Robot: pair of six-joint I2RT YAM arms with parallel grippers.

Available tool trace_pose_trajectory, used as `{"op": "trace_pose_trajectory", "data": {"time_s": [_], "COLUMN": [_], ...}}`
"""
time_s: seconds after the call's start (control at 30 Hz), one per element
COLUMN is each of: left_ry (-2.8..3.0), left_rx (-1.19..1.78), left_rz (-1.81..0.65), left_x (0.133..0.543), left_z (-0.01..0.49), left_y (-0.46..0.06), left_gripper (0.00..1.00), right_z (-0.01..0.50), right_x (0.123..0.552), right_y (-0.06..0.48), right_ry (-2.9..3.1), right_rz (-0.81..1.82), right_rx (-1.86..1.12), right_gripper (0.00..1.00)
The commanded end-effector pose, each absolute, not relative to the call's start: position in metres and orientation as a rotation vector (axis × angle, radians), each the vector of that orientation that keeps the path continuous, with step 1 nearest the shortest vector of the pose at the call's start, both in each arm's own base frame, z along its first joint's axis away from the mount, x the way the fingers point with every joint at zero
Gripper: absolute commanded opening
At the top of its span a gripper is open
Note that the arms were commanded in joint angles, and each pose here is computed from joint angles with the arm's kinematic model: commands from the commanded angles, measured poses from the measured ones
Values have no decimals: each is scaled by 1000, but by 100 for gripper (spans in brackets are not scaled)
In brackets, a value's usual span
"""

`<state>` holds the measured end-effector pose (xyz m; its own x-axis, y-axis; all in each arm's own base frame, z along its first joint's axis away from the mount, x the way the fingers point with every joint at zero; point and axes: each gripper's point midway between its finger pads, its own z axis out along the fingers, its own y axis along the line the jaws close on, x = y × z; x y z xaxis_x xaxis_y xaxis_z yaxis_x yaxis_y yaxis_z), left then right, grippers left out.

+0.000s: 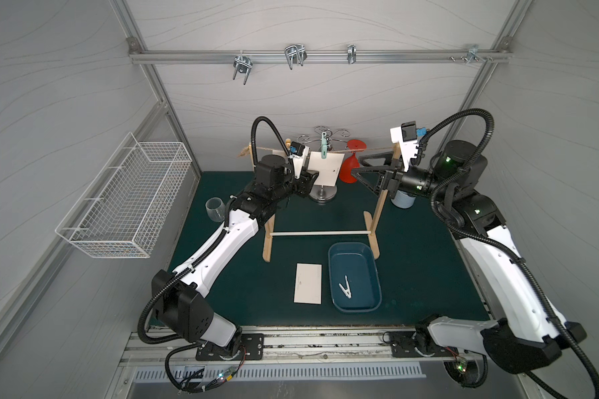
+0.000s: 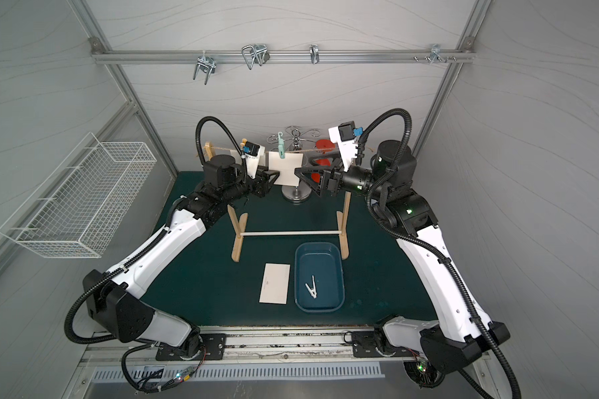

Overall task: Remove the postcards from the strings
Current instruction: Pinch the postcard on the clothesline.

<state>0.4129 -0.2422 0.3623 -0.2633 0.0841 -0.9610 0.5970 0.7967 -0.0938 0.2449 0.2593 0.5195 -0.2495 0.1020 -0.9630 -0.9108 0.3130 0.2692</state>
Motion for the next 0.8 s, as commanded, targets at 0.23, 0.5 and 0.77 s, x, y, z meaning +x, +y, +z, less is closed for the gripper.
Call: {"op": "trace_pose_trajectory", "data": {"time_s": [0.23, 0.5, 0.77], "left_ry": [1686, 1656, 1656], "left_rx": [544, 627, 607], "left_rz": [-521, -659, -633], "left_x": [413, 404, 399], "left_z": [394, 397, 397], "left_y": [-241, -262, -252], "left_gripper": [50, 49, 46], "right_z": [532, 530, 528], "right_x": [240, 240, 239], "right_y": [258, 257, 257], "right_ry": [1430, 1433, 1431], "right_rz": [1163, 1151, 1149], "right_rx": [-816, -813, -812], "right_gripper": [76, 76, 76]}}
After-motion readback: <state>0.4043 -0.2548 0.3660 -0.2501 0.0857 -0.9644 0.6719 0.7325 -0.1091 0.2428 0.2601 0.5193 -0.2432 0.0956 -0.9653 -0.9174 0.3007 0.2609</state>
